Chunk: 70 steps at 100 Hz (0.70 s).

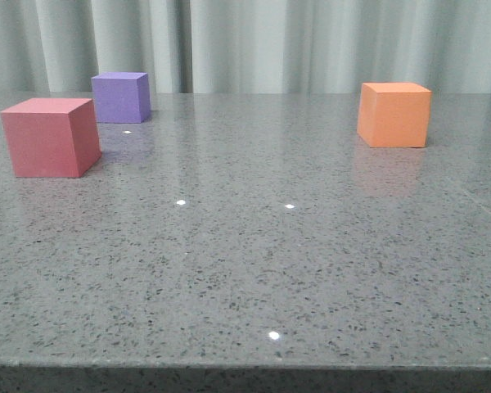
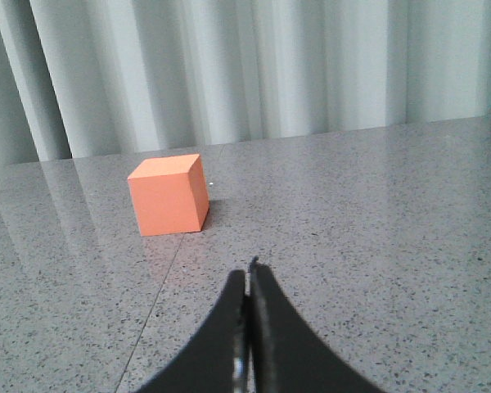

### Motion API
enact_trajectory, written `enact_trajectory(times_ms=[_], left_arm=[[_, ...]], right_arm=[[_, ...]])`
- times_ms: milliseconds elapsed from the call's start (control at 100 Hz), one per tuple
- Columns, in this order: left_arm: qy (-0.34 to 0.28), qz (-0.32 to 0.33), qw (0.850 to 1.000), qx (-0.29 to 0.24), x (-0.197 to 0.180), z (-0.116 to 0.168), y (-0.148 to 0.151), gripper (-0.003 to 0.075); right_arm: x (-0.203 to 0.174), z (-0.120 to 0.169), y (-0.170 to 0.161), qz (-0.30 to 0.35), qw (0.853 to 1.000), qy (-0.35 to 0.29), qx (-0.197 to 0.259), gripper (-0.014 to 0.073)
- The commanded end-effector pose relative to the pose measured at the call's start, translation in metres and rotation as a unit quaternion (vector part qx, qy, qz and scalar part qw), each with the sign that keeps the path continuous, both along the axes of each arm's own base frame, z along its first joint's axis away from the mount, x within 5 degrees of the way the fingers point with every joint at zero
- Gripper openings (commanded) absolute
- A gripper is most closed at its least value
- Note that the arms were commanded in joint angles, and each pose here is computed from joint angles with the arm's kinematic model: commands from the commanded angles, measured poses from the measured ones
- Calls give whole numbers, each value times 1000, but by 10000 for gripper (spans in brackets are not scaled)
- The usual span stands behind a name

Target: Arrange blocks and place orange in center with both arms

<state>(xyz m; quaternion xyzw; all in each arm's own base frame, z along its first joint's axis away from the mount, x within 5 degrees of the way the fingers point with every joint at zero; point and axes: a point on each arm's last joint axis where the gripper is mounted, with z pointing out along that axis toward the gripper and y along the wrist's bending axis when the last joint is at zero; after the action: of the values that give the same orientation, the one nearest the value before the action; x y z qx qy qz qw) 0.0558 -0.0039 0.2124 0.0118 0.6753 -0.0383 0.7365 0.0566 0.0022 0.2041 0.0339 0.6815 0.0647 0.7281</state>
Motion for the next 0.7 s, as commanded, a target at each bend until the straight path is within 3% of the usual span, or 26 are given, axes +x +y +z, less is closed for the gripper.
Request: enact_trajectory(times_ms=[0, 310, 480, 690], left_arm=[[-38, -4, 999, -2, -2, -5, -1, -20], [-38, -4, 999, -2, -2, -5, -1, -20], [-38, -4, 999, -2, -2, -5, -1, -20], [-38, -4, 999, -2, -2, -5, -1, -20]], right_arm=[[-4, 15, 0, -2, 998, -63, -3, -69], [-7, 31, -1, -4, 998, -57, -4, -69], [-10, 68, -1, -7, 1000, -21, -4, -69], [3, 127, -2, -13, 996, 83, -7, -69]])
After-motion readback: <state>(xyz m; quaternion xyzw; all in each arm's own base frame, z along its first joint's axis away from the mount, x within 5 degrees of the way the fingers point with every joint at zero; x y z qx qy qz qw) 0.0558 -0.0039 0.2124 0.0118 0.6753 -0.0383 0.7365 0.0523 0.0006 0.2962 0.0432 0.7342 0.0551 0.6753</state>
